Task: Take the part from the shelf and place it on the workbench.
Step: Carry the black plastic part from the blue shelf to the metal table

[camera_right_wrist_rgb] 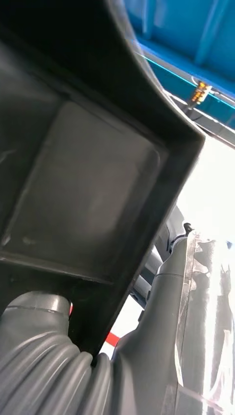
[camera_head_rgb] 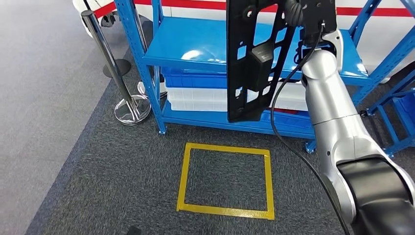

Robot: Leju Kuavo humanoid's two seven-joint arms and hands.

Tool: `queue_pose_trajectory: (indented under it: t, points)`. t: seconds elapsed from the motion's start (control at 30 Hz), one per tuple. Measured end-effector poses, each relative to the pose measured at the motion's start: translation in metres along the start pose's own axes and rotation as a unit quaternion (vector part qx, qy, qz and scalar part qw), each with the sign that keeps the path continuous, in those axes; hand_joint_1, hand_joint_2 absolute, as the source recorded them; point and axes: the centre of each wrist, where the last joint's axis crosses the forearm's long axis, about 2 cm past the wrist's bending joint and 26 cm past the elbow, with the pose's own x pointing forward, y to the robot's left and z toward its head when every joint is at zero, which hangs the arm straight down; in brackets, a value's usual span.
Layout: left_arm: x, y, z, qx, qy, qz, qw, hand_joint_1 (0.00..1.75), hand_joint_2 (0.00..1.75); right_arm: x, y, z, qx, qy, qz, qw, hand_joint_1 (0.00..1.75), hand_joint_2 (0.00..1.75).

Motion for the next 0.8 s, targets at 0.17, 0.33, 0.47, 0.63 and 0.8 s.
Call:
queue_pose_trajectory:
  t: [0.17, 0.33, 0.47, 0.63, 0.8]
  points:
    - [-0.002, -0.001, 0.001, -0.001, 0.006, -0.002, 1.0, 0.0, 1.75, -0.008, 0.001, 0.008, 0.006, 0.009, -0.002, 1.0, 1.75, 1.75]
    - [-0.002, -0.001, 0.001, 0.001, 0.003, 0.0, 1.0, 0.0, 1.75, -0.016, 0.004, 0.018, 0.015, 0.024, -0.002, 1.0, 1.75, 1.75]
    - [-0.003, 0.0, 0.001, 0.003, 0.003, -0.003, 1.0, 0.0, 1.75, -0.019, 0.003, 0.02, 0.017, 0.029, 0.002, 0.999, 1.75, 1.75]
    - [-0.005, -0.001, 0.003, 0.0, 0.005, -0.004, 1.0, 0.0, 1.75, -0.022, 0.001, 0.018, 0.022, 0.039, 0.006, 0.999, 1.75, 1.75]
    - [-0.004, -0.003, 0.003, -0.004, 0.003, -0.007, 1.0, 0.0, 1.75, -0.028, 0.001, 0.022, 0.027, 0.054, 0.01, 0.998, 1.75, 1.75]
